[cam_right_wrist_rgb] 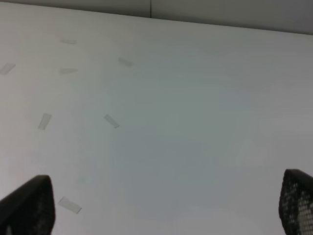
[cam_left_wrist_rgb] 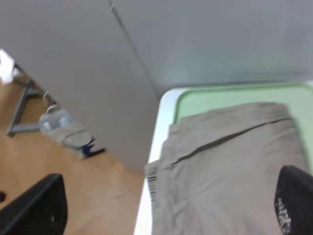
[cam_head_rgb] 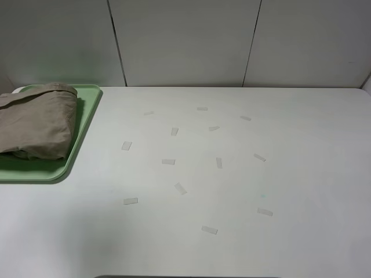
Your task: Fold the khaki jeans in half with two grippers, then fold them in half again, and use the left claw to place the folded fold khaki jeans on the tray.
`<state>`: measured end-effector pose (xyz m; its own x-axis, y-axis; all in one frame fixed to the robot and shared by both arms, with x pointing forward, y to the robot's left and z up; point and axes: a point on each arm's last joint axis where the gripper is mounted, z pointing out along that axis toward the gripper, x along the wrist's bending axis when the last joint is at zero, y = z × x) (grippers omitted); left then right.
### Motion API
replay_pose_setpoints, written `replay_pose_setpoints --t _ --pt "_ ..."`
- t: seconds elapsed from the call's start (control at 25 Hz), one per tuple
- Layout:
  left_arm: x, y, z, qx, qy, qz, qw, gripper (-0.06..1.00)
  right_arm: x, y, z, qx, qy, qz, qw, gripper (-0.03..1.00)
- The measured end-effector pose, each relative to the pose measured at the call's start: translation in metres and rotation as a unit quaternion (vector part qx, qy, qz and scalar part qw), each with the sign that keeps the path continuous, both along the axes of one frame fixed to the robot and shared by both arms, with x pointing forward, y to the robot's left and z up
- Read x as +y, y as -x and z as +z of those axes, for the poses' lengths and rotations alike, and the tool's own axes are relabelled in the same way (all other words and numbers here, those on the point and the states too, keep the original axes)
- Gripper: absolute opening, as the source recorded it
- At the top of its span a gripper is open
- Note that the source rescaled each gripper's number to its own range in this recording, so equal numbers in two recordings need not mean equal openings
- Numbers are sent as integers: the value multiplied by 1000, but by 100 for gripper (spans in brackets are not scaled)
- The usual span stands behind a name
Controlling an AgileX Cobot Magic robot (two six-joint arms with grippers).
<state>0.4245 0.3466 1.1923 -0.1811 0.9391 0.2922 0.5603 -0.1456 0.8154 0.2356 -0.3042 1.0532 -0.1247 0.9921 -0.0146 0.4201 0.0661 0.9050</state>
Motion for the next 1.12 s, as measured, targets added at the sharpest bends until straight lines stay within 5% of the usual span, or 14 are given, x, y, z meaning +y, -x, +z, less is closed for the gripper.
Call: replay_pose_setpoints --t 0.28,0.6,0.76,1.12 --pt "-19 74 8 -37 15 -37 998 98 0 0 0 0 0 0 1000 100" --pt "-30 147 -15 -76 16 -35 996 100 0 0 0 0 0 0 1000 100" --pt "-36 180 -34 -51 55 -21 997 100 0 0 0 0 0 0 1000 100" --pt "-54 197 -53 -33 133 -71 988 100 0 0 0 0 0 0 1000 100"
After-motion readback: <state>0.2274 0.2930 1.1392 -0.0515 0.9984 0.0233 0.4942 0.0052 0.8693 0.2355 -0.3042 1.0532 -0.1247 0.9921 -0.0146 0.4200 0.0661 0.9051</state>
